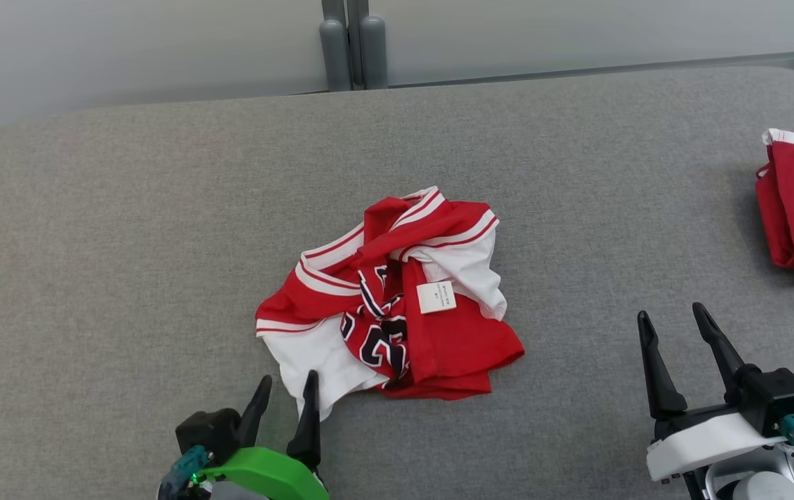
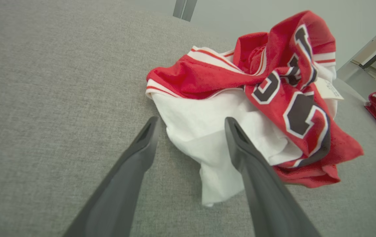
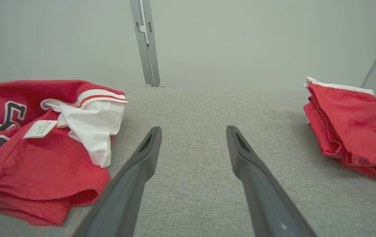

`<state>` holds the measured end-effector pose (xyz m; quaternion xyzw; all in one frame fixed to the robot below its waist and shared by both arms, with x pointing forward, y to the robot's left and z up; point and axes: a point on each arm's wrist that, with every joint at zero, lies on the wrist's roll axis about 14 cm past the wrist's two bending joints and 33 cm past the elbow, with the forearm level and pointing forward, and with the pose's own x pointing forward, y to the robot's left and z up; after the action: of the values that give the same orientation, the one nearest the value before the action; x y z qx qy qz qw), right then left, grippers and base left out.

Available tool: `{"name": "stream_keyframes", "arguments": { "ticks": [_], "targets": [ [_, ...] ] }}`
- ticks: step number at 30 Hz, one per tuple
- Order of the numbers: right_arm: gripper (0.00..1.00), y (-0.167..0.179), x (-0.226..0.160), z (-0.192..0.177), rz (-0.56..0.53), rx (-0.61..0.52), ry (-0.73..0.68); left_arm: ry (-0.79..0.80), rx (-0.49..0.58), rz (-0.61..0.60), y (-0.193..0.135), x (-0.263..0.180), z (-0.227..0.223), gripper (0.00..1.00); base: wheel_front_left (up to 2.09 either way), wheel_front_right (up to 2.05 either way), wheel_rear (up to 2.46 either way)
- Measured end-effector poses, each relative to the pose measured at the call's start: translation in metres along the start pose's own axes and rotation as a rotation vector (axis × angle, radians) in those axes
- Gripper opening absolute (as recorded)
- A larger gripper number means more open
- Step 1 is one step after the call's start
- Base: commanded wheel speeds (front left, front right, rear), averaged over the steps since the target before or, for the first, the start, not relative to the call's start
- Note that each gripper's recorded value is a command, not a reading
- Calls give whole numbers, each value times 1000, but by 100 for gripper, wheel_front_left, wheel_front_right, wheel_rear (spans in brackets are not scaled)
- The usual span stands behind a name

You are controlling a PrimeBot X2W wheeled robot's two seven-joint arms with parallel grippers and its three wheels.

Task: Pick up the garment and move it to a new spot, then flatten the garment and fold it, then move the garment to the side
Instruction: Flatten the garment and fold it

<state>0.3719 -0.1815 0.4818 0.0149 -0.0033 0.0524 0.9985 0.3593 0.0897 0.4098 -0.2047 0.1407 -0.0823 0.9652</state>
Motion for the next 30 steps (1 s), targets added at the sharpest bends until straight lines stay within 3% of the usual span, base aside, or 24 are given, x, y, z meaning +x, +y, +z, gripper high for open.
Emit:
{"name": "stream_keyframes", "arguments": {
  "ticks": [5, 7, 15, 18, 20, 25, 30],
  "targets": [
    [100, -5, 1, -4, -16, 6, 13, 142, -20, -14, -7, 16, -32, 100, 0, 0, 0],
    [100, -7, 0, -6, -24, 6, 18, 170, -13, -17, -8, 18, -39, 0, 0, 0, 0],
    [100, -16, -2, -2, -54, 5, 7, 128, 5, -41, -11, 48, -19, 0, 0, 0, 0],
    [100, -19, -4, -1, -64, 7, 5, 23, 83, -37, -3, 74, 24, 0, 0, 0, 0],
    [100, -22, -3, 2, -73, 6, -3, -72, 198, -46, -2, 94, 65, 0, 0, 0, 0],
    [100, -33, -8, -2, -111, 2, 12, -285, 341, -94, -23, 129, 151, 0, 0, 0, 0],
    [100, -42, -8, -10, -137, 3, 37, -419, 396, -86, -35, 151, 201, 0, 0, 0, 0]
  ]
}}
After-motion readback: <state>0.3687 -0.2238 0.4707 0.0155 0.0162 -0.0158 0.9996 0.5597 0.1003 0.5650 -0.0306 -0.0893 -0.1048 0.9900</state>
